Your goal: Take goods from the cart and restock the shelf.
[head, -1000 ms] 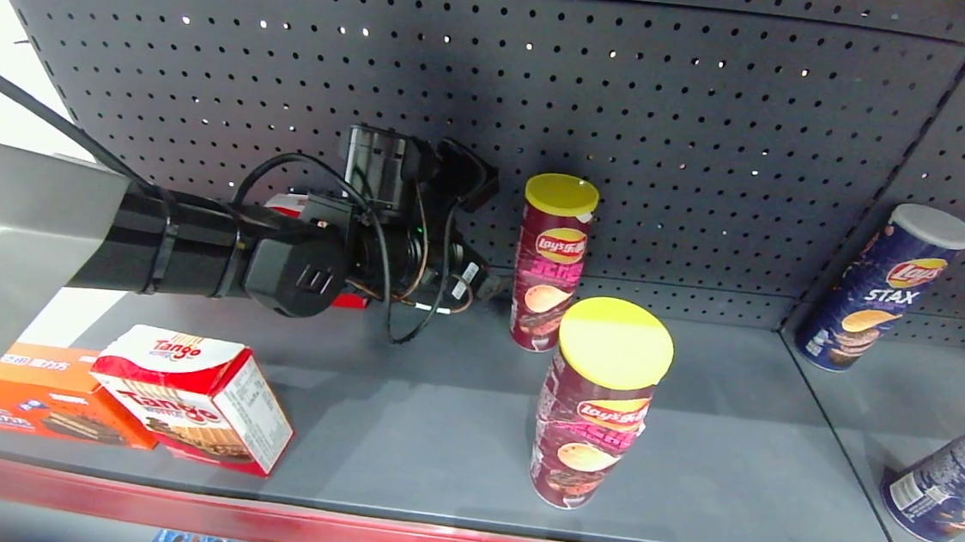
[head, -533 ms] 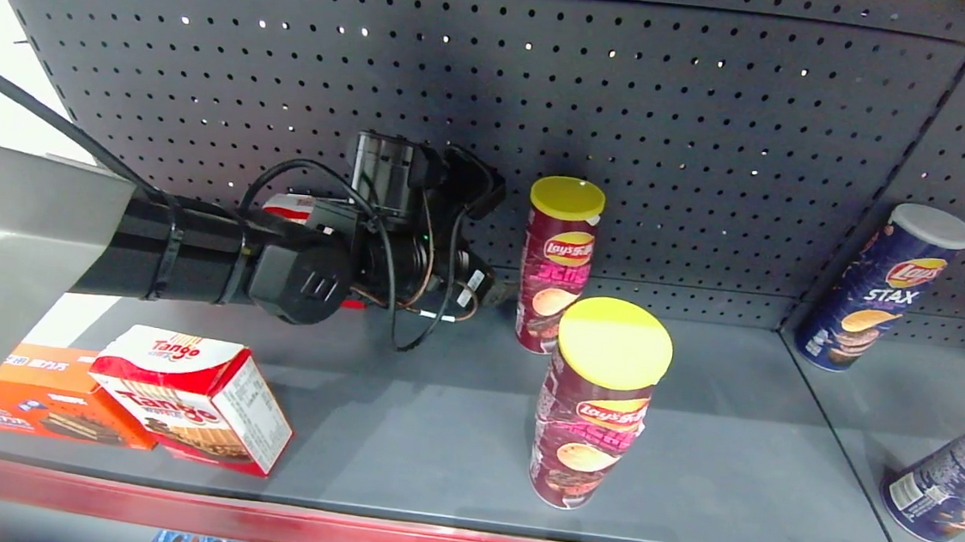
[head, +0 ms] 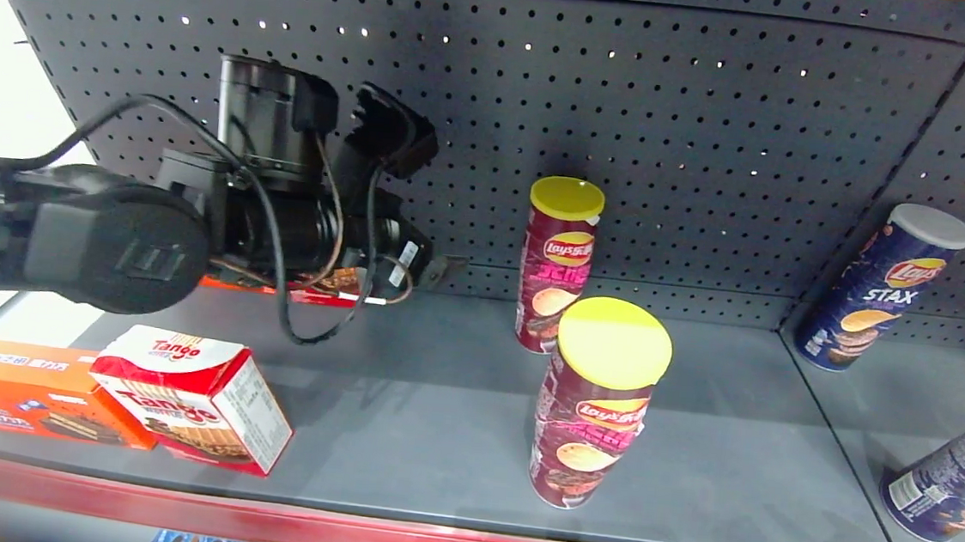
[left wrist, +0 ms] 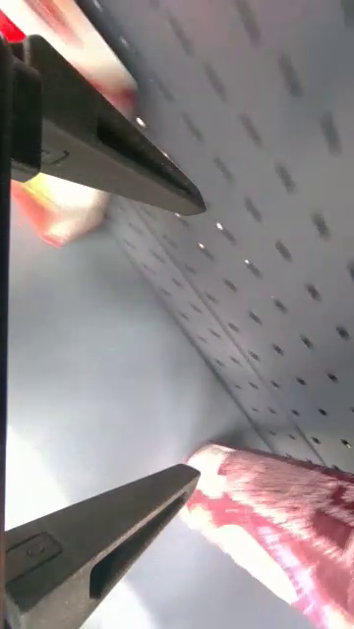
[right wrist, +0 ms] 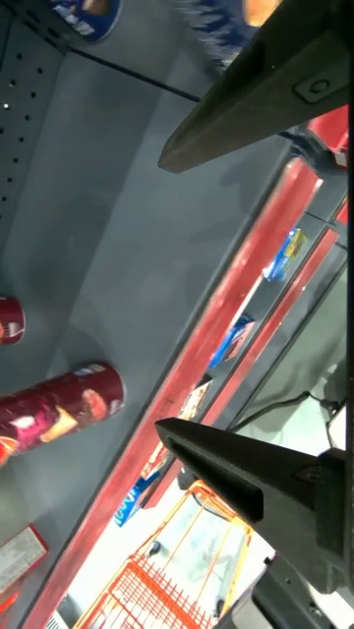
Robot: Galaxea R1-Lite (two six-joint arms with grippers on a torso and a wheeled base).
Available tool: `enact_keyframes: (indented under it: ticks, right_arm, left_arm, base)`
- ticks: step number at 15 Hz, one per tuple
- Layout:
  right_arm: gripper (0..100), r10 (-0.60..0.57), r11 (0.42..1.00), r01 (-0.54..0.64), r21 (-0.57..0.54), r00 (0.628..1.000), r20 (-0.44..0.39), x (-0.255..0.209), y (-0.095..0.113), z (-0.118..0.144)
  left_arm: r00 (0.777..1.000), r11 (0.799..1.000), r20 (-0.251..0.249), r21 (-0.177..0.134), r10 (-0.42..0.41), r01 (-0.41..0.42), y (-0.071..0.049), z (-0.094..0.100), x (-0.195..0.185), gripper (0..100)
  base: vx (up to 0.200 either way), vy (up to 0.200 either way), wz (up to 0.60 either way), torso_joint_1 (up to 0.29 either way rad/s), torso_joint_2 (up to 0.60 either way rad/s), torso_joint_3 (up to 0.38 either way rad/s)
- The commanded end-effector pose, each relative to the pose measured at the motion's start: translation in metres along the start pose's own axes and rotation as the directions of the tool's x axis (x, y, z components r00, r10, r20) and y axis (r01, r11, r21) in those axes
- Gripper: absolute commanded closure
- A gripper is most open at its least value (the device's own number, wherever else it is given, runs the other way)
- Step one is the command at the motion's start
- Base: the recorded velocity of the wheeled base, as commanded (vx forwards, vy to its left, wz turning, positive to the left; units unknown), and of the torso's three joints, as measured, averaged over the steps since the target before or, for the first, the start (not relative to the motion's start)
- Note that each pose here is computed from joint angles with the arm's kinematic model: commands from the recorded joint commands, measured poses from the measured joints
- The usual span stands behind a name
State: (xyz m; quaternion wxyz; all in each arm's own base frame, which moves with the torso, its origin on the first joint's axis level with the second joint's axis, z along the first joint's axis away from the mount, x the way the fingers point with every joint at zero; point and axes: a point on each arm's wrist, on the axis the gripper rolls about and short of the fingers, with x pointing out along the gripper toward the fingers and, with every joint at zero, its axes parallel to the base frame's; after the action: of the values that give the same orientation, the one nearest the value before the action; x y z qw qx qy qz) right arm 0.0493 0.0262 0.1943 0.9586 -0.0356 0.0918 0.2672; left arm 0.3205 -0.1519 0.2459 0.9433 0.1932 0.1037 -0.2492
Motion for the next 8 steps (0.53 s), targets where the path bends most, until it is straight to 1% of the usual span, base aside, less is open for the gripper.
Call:
enact_keyframes:
  ticks: [1,2,4,5,6,8]
  right_arm:
    - [0,0.008,1.000,-0.008,0.002,0.996,-0.088,0.039,-0.004,0.018]
    - [0,0.014,1.000,-0.014,0.001,0.995,-0.103,0.053,-0.004,0.019]
    - [0,0.032,0.999,-0.032,-0.007,0.995,-0.093,0.077,-0.003,0.020]
    - [0,0.033,0.999,-0.034,-0.008,0.995,-0.092,0.077,-0.003,0.020]
    - [0,0.038,0.999,-0.040,-0.011,0.993,-0.110,0.087,-0.003,0.017]
    - [0,0.041,0.999,-0.042,-0.008,0.989,-0.142,0.094,-0.003,0.014]
  left_arm:
    - [0.998,0.999,0.035,-0.008,0.049,-0.049,0.012,0.005,-0.051,0]
    - [0.998,0.998,0.031,-0.010,0.056,-0.055,0.013,0.002,-0.057,0]
    - [0.997,0.997,0.026,-0.015,0.073,-0.073,0.016,-0.004,-0.071,0]
    - [0.997,0.997,0.024,-0.015,0.074,-0.073,0.016,-0.004,-0.071,0]
    - [0.995,0.995,0.020,-0.021,0.096,-0.095,0.020,-0.010,-0.083,0]
    - [0.993,0.993,0.027,-0.028,0.119,-0.118,0.026,-0.010,-0.091,0]
  base:
    - [0.000,0.000,0.00,0.000,0.00,0.000]
    - [0.000,0.000,0.00,0.000,0.00,0.000]
    - [0.000,0.000,0.00,0.000,0.00,0.000]
    - [0.000,0.000,0.00,0.000,0.00,0.000]
    - [0.000,0.000,0.00,0.000,0.00,0.000]
    - [0.000,0.000,0.00,0.000,0.00,0.000]
